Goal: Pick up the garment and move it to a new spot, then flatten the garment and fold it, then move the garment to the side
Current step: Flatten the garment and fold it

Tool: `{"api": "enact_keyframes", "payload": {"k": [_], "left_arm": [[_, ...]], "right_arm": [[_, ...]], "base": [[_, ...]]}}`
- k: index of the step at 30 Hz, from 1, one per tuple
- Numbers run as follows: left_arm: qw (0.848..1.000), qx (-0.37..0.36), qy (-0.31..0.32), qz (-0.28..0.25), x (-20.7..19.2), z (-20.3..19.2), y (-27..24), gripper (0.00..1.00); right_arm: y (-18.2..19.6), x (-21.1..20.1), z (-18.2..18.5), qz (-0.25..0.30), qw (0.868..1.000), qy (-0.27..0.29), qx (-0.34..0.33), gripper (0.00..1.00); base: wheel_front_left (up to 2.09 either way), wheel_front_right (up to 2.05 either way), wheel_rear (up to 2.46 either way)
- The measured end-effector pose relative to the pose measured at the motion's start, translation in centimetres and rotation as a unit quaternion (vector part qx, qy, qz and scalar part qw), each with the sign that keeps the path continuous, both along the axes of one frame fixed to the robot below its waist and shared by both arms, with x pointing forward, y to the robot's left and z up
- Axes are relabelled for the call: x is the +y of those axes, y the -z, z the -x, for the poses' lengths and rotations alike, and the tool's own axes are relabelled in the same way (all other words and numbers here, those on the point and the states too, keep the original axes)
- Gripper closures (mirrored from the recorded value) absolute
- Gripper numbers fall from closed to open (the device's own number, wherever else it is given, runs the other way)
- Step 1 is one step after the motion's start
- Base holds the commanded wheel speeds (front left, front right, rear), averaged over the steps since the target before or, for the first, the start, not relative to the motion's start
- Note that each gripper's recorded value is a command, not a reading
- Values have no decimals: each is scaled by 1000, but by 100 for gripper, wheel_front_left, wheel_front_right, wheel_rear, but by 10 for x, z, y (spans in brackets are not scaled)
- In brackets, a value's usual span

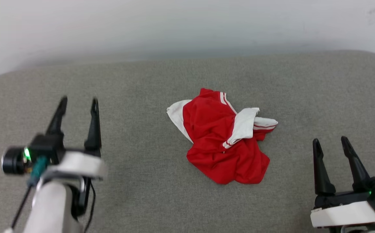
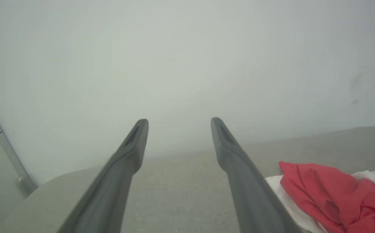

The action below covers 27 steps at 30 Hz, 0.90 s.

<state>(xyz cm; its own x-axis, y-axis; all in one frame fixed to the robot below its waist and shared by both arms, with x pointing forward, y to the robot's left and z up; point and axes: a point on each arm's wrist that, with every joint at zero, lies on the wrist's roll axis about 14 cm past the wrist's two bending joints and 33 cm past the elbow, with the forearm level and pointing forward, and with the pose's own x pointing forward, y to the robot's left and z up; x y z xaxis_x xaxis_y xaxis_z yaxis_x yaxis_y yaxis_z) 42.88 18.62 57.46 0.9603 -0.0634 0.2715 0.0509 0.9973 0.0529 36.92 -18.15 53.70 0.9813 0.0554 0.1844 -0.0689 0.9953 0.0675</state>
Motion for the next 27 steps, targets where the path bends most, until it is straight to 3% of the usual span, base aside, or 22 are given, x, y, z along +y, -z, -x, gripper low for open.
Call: {"api": "enact_keyframes", "payload": {"k": [10, 16, 21, 27], "left_arm": [[994, -17, 98, -48, -46, -101, -58, 0], [981, 75, 150, -96, -82, -147, -46, 0], [949, 182, 207, -152, -116, -163, -13, 0], [891, 316, 254, -205, -137, -163, 36, 0]], "right_arm": [[15, -5, -31, 9, 1000, 7, 17, 0], [24, -9, -46, 15, 999, 13, 26, 0], [35, -16, -54, 19, 999, 21, 38, 0], [44, -21, -62, 24, 998, 28, 47, 0]], "base": [[0, 0, 0], [0, 0, 0], [0, 0, 0], [0, 0, 0]]}}
